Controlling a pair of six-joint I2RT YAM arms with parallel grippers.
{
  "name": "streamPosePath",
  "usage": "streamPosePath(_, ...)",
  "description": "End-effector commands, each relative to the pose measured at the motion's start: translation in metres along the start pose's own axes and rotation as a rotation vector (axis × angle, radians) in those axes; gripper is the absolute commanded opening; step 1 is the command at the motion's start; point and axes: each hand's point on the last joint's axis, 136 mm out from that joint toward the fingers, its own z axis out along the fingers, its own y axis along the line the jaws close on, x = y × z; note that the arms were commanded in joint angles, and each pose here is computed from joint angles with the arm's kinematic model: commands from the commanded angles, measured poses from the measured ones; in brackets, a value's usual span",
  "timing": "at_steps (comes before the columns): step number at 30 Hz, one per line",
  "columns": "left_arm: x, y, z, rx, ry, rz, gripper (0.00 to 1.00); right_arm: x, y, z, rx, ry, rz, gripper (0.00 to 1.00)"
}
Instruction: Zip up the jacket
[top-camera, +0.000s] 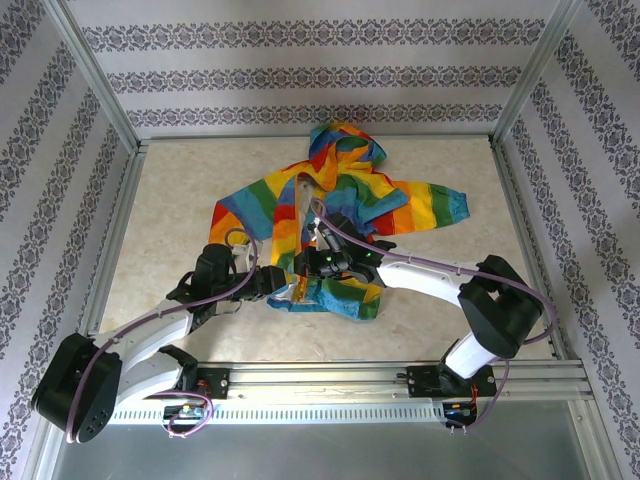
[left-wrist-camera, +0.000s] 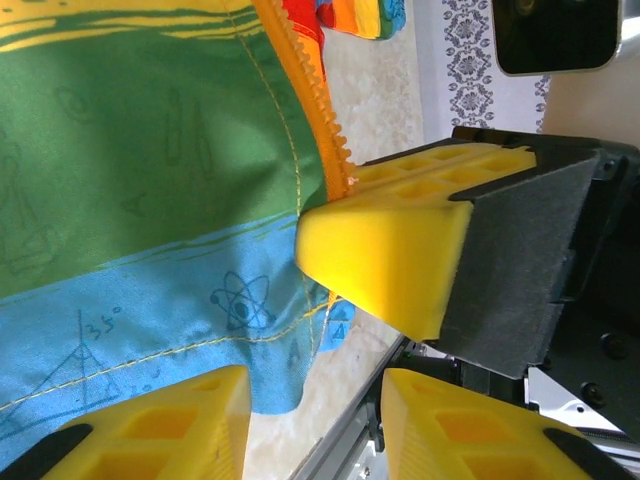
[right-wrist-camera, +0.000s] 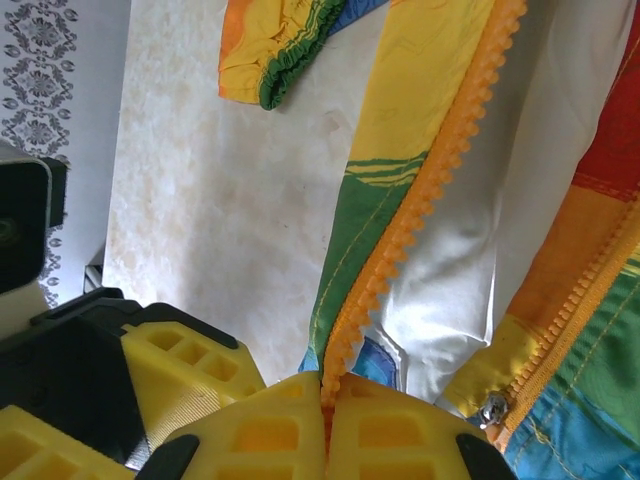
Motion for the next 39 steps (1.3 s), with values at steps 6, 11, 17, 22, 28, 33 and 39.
streamPosePath(6, -0.006, -0.005, 0.004, 0.057, -0.046, -0.007, 0.27, -0.001, 0.003, 0.006, -0.023, 0.009, 0.012, 0.00)
streamPosePath(11, -0.007, -0.006, 0.007, 0.072, -0.044, -0.012, 0.26, -0.001, 0.003, 0.008, -0.029, 0.013, 0.015, 0.00)
streamPosePath(17, -0.008, -0.007, 0.009, 0.083, -0.042, -0.012, 0.23, 0.001, 0.001, 0.008, -0.028, 0.017, 0.021, 0.00)
streamPosePath(22, -0.007, -0.006, 0.011, 0.087, -0.035, -0.013, 0.23, 0.001, 0.001, 0.009, -0.025, 0.018, 0.021, 0.00)
streamPosePath(28, -0.005, -0.002, 0.013, 0.086, -0.026, -0.027, 0.24, 0.002, 0.000, 0.010, -0.022, 0.025, 0.021, 0.00)
streamPosePath(33, -0.005, -0.003, 0.015, 0.094, -0.016, -0.028, 0.23, 0.002, -0.001, 0.011, -0.021, 0.028, 0.024, 0.00)
streamPosePath(39, -0.004, 0.001, 0.015, 0.080, -0.012, -0.034, 0.22, 0.001, 0.000, 0.012, -0.019, 0.027, 0.026, 0.00)
